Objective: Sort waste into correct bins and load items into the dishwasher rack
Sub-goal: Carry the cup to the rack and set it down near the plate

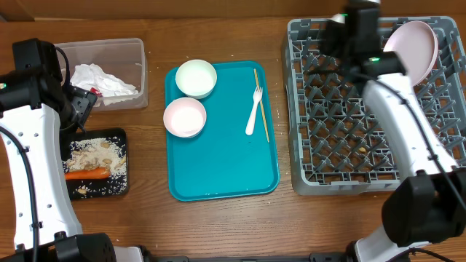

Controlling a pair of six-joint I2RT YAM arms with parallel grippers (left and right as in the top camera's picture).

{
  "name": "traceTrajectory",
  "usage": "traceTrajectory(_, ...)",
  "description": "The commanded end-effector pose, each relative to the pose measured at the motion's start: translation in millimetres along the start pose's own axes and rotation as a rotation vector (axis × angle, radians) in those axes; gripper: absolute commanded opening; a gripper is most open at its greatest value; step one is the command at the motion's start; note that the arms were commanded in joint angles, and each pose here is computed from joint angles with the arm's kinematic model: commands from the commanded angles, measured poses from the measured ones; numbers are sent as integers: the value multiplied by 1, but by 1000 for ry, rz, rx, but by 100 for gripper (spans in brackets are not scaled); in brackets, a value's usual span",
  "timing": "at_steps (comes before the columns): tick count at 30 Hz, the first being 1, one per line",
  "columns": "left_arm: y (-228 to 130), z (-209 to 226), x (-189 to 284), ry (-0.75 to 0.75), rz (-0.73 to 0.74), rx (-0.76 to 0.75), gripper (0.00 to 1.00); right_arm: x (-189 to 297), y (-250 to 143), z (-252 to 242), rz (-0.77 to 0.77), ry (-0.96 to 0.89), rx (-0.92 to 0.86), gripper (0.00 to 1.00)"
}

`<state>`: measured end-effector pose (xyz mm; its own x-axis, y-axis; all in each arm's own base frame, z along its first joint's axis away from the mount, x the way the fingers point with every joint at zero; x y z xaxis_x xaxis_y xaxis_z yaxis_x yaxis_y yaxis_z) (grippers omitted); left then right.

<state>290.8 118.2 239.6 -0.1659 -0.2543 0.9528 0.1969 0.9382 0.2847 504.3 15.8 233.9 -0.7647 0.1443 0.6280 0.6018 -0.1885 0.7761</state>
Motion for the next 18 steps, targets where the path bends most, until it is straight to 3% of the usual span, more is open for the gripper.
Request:
traceTrajectory(1,2,2,-2,14,-5,19,100,-12,0,-60,28,-128,-61,67)
traceTrajectory(7,2,2,-2,14,-5,19,100,-21,-14,-113,70,-216,-122,68)
traceTrajectory(12,2,2,-2,14,-5,19,100,-24,-22,-123,90,-225,-134,93)
traceTrajectory(18,2,2,-2,14,-5,19,100,-24,-27,-117,110,-218,-123,95)
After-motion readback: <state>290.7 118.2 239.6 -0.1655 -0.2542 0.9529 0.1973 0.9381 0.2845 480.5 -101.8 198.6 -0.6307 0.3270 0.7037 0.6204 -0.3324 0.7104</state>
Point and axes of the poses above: each gripper's point midway between its finger pads, its own x axis back along the fingers, its own z axis along the line the jaws close on, y = z × x, the point moved 1 cm from there along x, back along the fingers, and after that the axes turned 4 degrees about x, right-handed, at the moved point
